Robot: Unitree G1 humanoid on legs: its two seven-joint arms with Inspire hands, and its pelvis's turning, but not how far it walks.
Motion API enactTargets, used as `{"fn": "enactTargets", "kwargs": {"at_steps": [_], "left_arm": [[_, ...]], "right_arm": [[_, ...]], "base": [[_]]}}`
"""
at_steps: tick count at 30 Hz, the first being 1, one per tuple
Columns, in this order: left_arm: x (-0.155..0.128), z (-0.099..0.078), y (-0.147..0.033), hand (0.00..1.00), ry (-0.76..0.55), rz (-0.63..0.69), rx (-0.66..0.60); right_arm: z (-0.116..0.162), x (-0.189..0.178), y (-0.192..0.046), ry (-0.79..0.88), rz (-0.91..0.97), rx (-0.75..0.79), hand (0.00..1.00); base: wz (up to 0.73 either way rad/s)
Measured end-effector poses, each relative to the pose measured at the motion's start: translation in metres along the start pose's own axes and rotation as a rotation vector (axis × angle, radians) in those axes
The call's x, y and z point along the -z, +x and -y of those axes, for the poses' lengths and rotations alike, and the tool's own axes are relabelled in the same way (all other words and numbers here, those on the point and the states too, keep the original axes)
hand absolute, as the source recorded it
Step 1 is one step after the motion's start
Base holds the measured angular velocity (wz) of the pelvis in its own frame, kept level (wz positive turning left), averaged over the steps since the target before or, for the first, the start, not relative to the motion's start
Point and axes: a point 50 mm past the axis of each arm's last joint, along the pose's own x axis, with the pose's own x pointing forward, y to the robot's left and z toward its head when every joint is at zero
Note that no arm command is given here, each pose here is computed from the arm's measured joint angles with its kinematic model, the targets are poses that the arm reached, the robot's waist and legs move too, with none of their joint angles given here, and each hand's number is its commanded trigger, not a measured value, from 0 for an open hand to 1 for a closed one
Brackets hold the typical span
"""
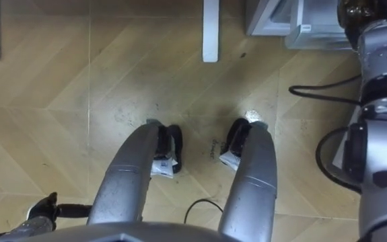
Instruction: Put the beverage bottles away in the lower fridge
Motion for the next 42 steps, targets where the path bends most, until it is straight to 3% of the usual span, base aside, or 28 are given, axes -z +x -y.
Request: {"fn": "enactTargets", "kwargs": {"at_steps": [1, 8, 23, 31, 42], "left_arm": [[0.000, 0.000, 0.000, 0.00, 0.000, 0.000, 0.000], [0.000, -0.001, 0.000, 0.00, 0.002, 0.001, -0.002], [-0.003, -0.004, -0.001, 0.00, 0.024, 0.027, 0.006], [0.012, -0.005, -0.003, 0.00, 0.061, -0.008, 0.041], [0.015, -0.006, -0.006, 0.00, 0.034, 0.007, 0.088]], "right_arm": [[-0.003, 0.000, 0.000, 0.002, 0.001, -0.004, 0.00], [-0.014, -0.003, -0.002, 0.011, 0.006, -0.028, 0.00], [-0.007, -0.002, -0.001, 0.032, -0.009, -0.006, 0.00], [0.023, 0.003, 0.002, 0.030, -0.019, 0.044, 0.00], [0.040, 0.005, 0.006, 0.009, -0.021, -0.011, 0.00]], "base": [[0.00], [-0.01], [0.00], [-0.02], [-0.03]]}}
